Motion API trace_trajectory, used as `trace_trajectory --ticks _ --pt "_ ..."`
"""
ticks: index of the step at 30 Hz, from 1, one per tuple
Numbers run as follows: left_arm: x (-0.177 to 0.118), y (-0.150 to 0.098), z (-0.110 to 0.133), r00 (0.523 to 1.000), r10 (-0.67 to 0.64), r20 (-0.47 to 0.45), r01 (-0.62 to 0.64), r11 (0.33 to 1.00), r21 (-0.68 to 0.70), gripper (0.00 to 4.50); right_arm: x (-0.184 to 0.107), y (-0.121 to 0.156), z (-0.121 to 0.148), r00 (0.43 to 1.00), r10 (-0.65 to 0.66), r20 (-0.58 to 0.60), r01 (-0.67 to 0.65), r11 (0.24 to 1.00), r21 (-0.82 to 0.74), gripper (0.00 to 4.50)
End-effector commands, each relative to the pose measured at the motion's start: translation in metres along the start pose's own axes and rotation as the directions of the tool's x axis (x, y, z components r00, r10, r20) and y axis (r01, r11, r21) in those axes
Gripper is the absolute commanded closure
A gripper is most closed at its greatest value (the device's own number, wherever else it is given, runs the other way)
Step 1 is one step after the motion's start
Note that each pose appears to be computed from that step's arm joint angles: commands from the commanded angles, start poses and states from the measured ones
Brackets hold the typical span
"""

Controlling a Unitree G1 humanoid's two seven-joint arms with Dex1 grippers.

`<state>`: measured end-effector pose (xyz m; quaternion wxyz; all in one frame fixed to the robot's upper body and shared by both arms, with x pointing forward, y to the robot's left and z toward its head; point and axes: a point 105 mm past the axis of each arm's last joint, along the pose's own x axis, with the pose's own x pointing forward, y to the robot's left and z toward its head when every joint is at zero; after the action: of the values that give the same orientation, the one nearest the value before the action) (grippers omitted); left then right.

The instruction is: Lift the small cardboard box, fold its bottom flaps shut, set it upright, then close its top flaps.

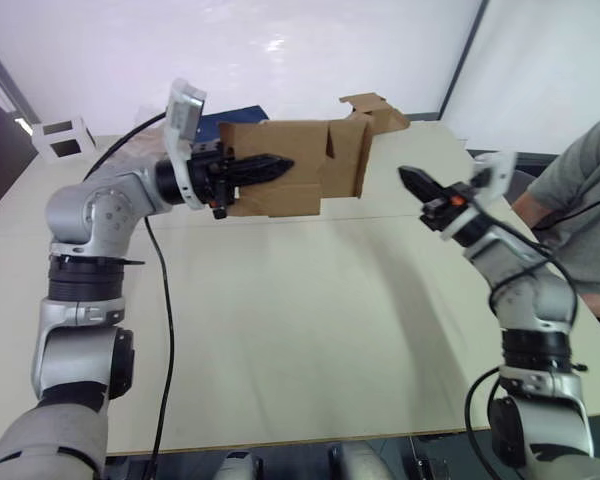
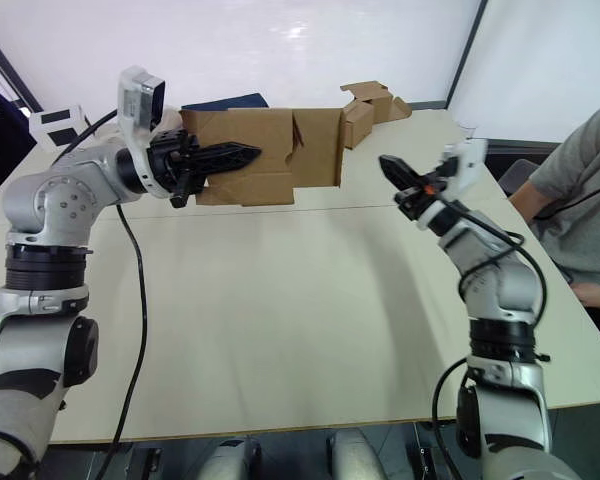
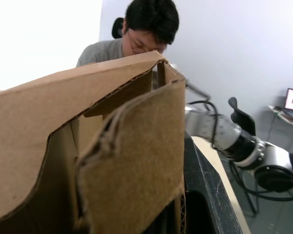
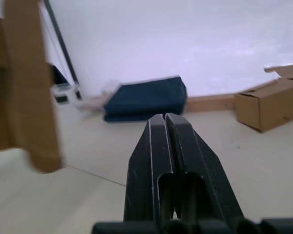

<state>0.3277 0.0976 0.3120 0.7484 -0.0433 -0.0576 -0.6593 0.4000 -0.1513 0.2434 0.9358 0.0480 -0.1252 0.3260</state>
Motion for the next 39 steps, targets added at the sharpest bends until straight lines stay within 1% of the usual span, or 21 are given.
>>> trace_trajectory --ticks 1,3,6,8,12,17,21,25,27,28,29,30,31,32,33,34,36,39 --pt "-0.005 -0.007 0.014 1.000 -0.013 0.028 0.012 0.999 0.041 4.50 0.014 0.021 0.011 0.993 0.112 0.050 -0.111 0.994 -0.020 4.47" --pt "-0.005 -0.006 0.014 1.000 -0.012 0.028 0.011 0.999 0.042 4.50 0.016 0.031 0.010 0.985 0.164 0.061 -0.165 0.986 0.000 4.47" --pt "-0.006 -0.004 0.015 1.000 -0.007 0.030 0.005 0.999 0.041 4.50 0.013 0.047 0.016 0.962 0.246 0.117 -0.254 0.965 0.063 4.47" --pt "-0.007 -0.002 0.015 0.999 0.002 0.033 -0.003 0.999 0.037 4.50 0.006 0.061 0.025 0.936 0.298 0.186 -0.326 0.935 0.140 4.47" --pt "-0.007 0.001 0.013 0.999 0.007 0.044 -0.008 1.000 0.025 4.50 -0.008 0.077 0.034 0.900 0.346 0.267 -0.411 0.878 0.246 4.47" --pt "-0.004 -0.001 0.011 0.999 -0.009 0.048 0.008 1.000 0.009 4.50 -0.015 0.090 0.036 0.881 0.370 0.295 -0.452 0.841 0.296 4.47" --pt "-0.003 -0.003 0.010 0.999 -0.030 0.040 0.030 1.000 -0.004 4.50 -0.013 0.102 0.032 0.871 0.388 0.302 -0.476 0.817 0.325 4.47" --pt "-0.003 -0.003 0.011 0.999 -0.032 0.037 0.032 0.999 -0.007 4.50 -0.012 0.106 0.029 0.864 0.388 0.320 -0.490 0.794 0.360 4.47" --pt "-0.003 -0.003 0.012 0.999 -0.031 0.038 0.032 0.999 -0.008 4.50 -0.010 0.105 0.027 0.870 0.371 0.326 -0.479 0.794 0.375 3.99" --pt "-0.003 -0.003 0.012 0.999 -0.032 0.039 0.032 0.999 -0.008 4.50 -0.009 0.105 0.026 0.872 0.366 0.326 -0.475 0.794 0.379 3.84" --pt "-0.003 -0.003 0.012 0.999 -0.032 0.040 0.033 0.999 -0.009 4.50 -0.009 0.105 0.026 0.870 0.366 0.330 -0.478 0.789 0.385 3.34" --pt "-0.004 -0.004 0.012 0.999 -0.034 0.040 0.034 0.999 -0.009 4.50 -0.010 0.105 0.026 0.868 0.354 0.347 -0.479 0.778 0.405 2.96" --pt "-0.004 -0.004 0.012 0.999 -0.035 0.040 0.036 0.999 -0.010 4.50 -0.011 0.106 0.027 0.858 0.348 0.377 -0.496 0.751 0.436 2.64" --pt "-0.004 -0.004 0.012 0.999 -0.036 0.040 0.037 0.999 -0.011 4.50 -0.012 0.106 0.028 0.851 0.343 0.398 -0.508 0.731 0.456 2.18" --pt "-0.004 -0.005 0.013 0.999 -0.037 0.041 0.037 0.999 -0.011 4.50 -0.013 0.107 0.029 0.846 0.340 0.410 -0.516 0.718 0.468 1.88" --pt "-0.005 -0.004 0.013 0.998 -0.035 0.043 0.036 0.999 -0.012 4.50 -0.014 0.109 0.030 0.837 0.339 0.430 -0.531 0.693 0.488 1.49" --pt "-0.005 -0.004 0.014 0.998 -0.033 0.048 0.034 0.999 -0.011 4.50 -0.016 0.113 0.028 0.829 0.331 0.451 -0.546 0.658 0.519 1.49" --pt "-0.005 -0.005 0.014 0.998 -0.032 0.051 0.033 0.999 -0.012 4.50 -0.017 0.116 0.025 0.829 0.314 0.463 -0.547 0.631 0.550 1.49"
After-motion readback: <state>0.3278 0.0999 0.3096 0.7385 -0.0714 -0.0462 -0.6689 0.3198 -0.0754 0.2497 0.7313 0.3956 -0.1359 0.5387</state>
